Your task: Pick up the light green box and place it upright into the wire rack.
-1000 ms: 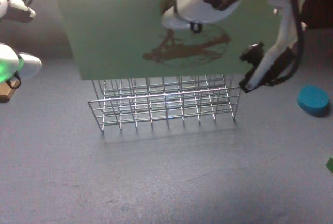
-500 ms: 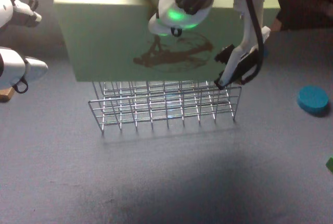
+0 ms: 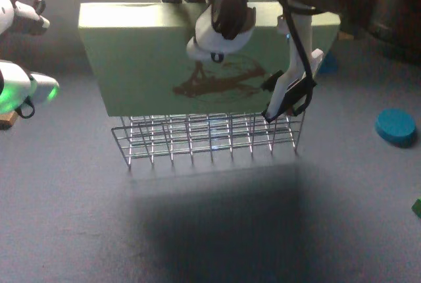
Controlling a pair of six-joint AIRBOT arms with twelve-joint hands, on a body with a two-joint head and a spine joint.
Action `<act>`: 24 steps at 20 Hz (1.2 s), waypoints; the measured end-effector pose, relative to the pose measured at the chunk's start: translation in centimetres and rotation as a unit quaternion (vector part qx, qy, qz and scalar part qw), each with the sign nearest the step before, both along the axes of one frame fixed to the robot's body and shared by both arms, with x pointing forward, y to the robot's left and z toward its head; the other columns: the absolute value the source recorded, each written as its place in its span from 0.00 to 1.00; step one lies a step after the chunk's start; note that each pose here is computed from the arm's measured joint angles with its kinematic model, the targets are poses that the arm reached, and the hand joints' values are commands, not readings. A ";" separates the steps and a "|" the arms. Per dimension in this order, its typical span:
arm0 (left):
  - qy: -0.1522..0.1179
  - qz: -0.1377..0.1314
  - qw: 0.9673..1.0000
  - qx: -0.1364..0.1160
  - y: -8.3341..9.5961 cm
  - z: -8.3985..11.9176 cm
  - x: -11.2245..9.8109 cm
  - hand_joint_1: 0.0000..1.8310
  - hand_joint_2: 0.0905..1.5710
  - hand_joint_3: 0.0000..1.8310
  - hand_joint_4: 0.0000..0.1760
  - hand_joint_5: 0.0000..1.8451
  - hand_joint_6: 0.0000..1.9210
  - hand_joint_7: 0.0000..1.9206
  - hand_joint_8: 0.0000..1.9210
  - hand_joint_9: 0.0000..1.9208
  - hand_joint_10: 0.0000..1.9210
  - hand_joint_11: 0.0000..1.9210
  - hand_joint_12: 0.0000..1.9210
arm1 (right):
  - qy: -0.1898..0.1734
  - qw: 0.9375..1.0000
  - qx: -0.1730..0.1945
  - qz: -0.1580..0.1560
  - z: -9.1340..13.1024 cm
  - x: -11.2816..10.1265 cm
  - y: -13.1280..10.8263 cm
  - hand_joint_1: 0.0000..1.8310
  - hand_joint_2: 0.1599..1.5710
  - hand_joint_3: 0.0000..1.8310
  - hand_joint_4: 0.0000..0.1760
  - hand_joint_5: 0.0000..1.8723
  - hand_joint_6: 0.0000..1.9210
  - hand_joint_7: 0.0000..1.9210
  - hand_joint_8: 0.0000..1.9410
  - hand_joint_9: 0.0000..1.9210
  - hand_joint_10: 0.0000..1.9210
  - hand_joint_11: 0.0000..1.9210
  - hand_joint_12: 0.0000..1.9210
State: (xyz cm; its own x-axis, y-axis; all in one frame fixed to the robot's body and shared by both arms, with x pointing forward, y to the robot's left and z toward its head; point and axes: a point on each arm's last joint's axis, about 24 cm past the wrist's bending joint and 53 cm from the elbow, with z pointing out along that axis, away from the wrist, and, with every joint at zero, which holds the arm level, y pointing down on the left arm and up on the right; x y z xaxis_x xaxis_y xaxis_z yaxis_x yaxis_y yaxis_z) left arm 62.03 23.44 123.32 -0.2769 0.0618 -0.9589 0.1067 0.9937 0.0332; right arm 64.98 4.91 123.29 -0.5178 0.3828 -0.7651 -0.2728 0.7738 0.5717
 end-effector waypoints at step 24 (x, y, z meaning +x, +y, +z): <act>0.003 0.011 1.000 -0.004 -0.2 0.0 -0.5 0.05 0.80 0.00 0.38 0.19 0.00 0.18 0.00 0.14 0.00 0.00 0.30 | 0.039 0.998 -0.049 0.000 -7.4 1.2 1.1 0.73 0.75 0.00 0.00 0.39 0.60 0.41 0.67 0.39 0.82 0.37 0.83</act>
State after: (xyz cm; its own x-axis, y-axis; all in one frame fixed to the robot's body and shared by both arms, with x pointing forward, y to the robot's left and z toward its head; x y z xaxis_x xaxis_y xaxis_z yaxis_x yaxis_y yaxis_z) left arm 61.53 23.27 123.29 -0.2845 0.0477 -0.9575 0.0844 0.9961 0.0246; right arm 66.17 6.05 115.89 -0.5770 0.3086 -0.7562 -0.2302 0.8269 0.5131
